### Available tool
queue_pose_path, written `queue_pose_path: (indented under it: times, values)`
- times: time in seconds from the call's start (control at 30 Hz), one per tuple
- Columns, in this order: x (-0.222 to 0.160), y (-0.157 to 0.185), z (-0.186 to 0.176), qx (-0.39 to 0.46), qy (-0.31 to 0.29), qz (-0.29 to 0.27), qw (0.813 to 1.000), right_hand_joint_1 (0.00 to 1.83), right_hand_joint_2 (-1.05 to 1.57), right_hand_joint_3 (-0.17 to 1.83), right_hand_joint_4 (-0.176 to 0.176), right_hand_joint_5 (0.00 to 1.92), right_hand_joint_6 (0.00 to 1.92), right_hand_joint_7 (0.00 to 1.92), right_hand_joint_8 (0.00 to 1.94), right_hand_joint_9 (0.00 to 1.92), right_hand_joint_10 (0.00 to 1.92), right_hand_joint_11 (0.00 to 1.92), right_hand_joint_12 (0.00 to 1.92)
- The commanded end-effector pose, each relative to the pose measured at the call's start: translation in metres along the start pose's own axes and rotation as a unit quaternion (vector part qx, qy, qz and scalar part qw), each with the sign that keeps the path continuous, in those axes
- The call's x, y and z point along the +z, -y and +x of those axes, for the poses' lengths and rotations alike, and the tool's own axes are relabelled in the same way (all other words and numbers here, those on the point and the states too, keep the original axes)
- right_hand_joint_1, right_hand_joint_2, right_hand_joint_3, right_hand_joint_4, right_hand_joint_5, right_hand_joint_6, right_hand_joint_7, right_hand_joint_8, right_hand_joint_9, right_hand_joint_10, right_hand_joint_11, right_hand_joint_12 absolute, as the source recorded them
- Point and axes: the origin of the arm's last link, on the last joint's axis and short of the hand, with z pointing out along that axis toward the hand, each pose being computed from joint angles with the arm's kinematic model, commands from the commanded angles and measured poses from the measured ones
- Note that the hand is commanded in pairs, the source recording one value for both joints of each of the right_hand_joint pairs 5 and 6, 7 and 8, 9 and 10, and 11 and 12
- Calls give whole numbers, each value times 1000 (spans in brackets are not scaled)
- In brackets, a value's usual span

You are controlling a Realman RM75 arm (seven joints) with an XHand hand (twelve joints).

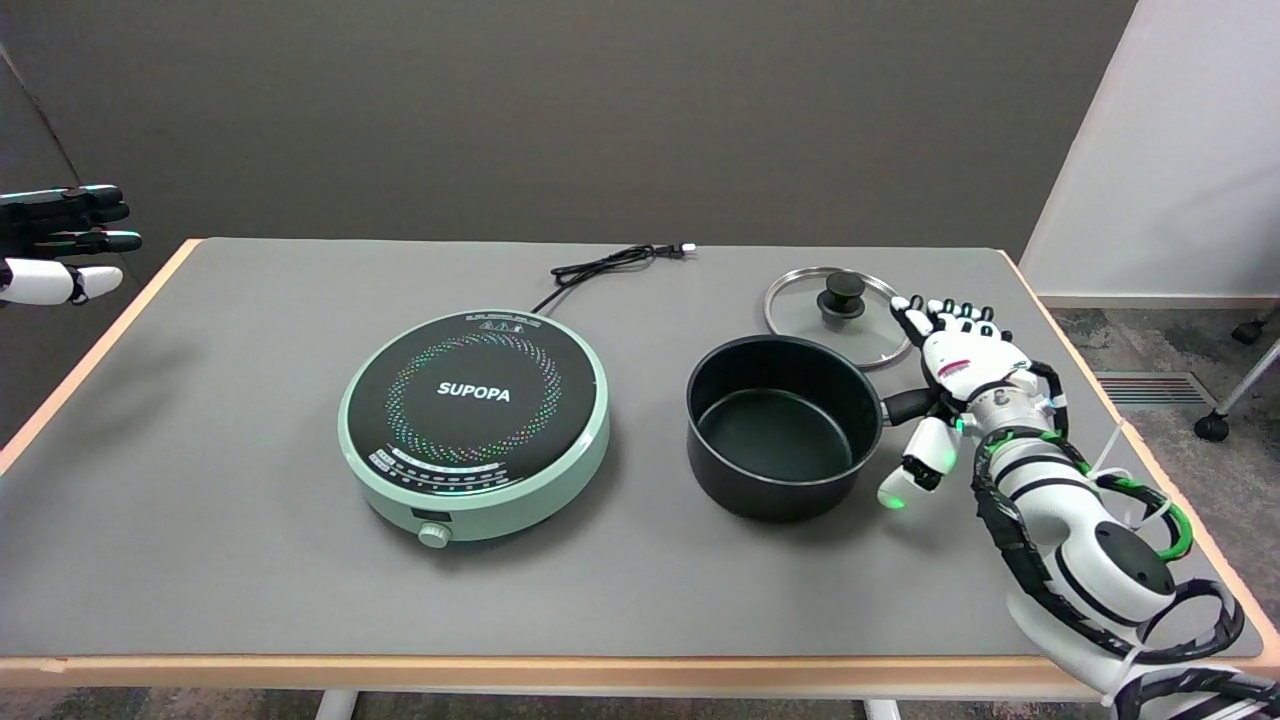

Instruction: Pick up the pot.

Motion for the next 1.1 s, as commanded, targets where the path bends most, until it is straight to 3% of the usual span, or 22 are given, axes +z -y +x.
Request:
queue_pose_path:
  times: [0.03,0.23,0.3,0.33,0.4,0.67,0.73,0.8,0.9,1.1]
  values:
    - [11,-2,9,-1,-8,19,1000,1185,-879,1088,176,13,13,13,13,13,13,13,13]
    - [13,-2,13,-4,-14,21,1000,1188,-863,1051,176,12,12,12,12,12,12,12,12]
    - [-12,35,49,15,-75,70,995,1185,-844,1002,176,9,9,9,9,9,9,9,9]
    - [12,-4,13,-8,-13,20,1000,1182,-821,936,176,9,9,9,9,9,9,9,9]
    - [12,-5,11,-3,-8,20,1000,1176,-778,828,176,10,10,10,10,10,10,10,10]
    - [14,-8,7,5,2,20,1000,1194,-743,736,172,20,20,20,20,20,20,20,20]
    - [14,-9,6,7,4,20,1000,1213,-785,833,172,25,25,25,25,25,25,25,25]
    - [14,-9,4,10,8,19,1000,1222,-870,1177,176,42,42,42,42,42,42,42,42]
    - [15,-10,0,18,16,18,1000,1209,-892,1272,176,56,56,56,56,56,56,56,56]
    - [14,-9,-5,26,28,22,999,1209,-883,1280,176,62,62,62,62,62,62,62,62]
